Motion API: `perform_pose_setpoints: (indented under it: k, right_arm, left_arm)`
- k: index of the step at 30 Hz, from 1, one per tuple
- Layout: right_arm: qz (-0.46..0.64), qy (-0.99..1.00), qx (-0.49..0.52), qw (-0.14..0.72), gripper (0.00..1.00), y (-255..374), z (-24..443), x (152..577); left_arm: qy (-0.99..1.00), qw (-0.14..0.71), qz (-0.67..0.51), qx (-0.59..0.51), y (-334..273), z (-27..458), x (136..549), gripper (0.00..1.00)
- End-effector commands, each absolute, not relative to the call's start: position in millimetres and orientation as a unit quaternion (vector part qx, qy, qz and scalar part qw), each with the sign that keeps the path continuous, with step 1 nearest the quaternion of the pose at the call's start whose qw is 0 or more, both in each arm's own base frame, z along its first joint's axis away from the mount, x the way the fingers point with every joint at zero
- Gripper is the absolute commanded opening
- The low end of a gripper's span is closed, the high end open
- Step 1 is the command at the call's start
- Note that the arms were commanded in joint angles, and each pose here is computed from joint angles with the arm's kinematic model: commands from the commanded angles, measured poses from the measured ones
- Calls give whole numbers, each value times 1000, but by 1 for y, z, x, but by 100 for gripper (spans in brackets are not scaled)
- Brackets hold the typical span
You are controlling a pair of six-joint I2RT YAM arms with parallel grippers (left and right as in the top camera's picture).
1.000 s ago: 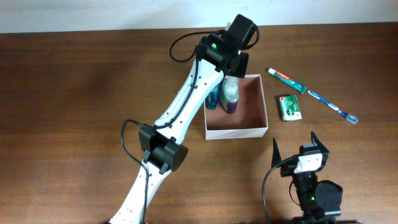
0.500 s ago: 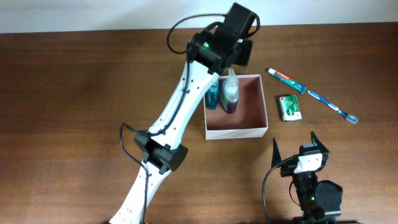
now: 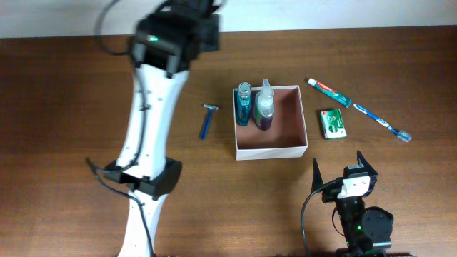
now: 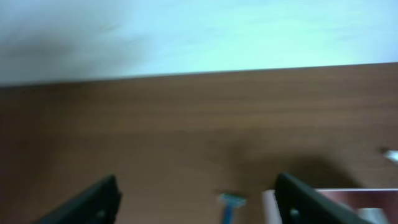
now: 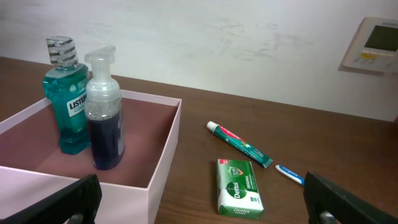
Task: Pack container
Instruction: 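Raise the left gripper and move it toward the blue razor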
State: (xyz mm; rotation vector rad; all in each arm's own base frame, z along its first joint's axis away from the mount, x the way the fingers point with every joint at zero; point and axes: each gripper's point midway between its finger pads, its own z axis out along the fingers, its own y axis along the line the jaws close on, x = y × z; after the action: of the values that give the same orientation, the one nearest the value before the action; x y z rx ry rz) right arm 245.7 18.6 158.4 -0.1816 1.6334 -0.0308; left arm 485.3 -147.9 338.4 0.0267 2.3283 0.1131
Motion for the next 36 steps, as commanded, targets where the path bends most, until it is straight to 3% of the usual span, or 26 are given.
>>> perform_pose_setpoints:
  k: [1,4,6,10,16,23,36]
  right_arm:
    - [-14,728,-81,681,99,19,157,245]
    - [-14,728,-81,681,99,19,157,245]
    - [-14,728,-81,681,99,19,157,245]
    - [-14,728,-81,681,99,19,157,245]
    - [-14,728,-81,681,99,19,157,245]
    - [-14,728,-81,681,99,19,157,245]
    - [-14,728,-81,681,99,19,157,245]
  left_arm:
    - [925,374,63,-19,-116,338,476,84]
    - [933,353,59,-25,-106,329,474,87]
    - [936,348,46,-26,-106,327,475,96]
    - [944,327,37,-32,-97,316,478,99]
    - [957,280,52,-56,-68,289,484,99]
    - [981,186,-44,-38,-95,244,474,99]
    - [998,57,32,12,-103,166,445,99]
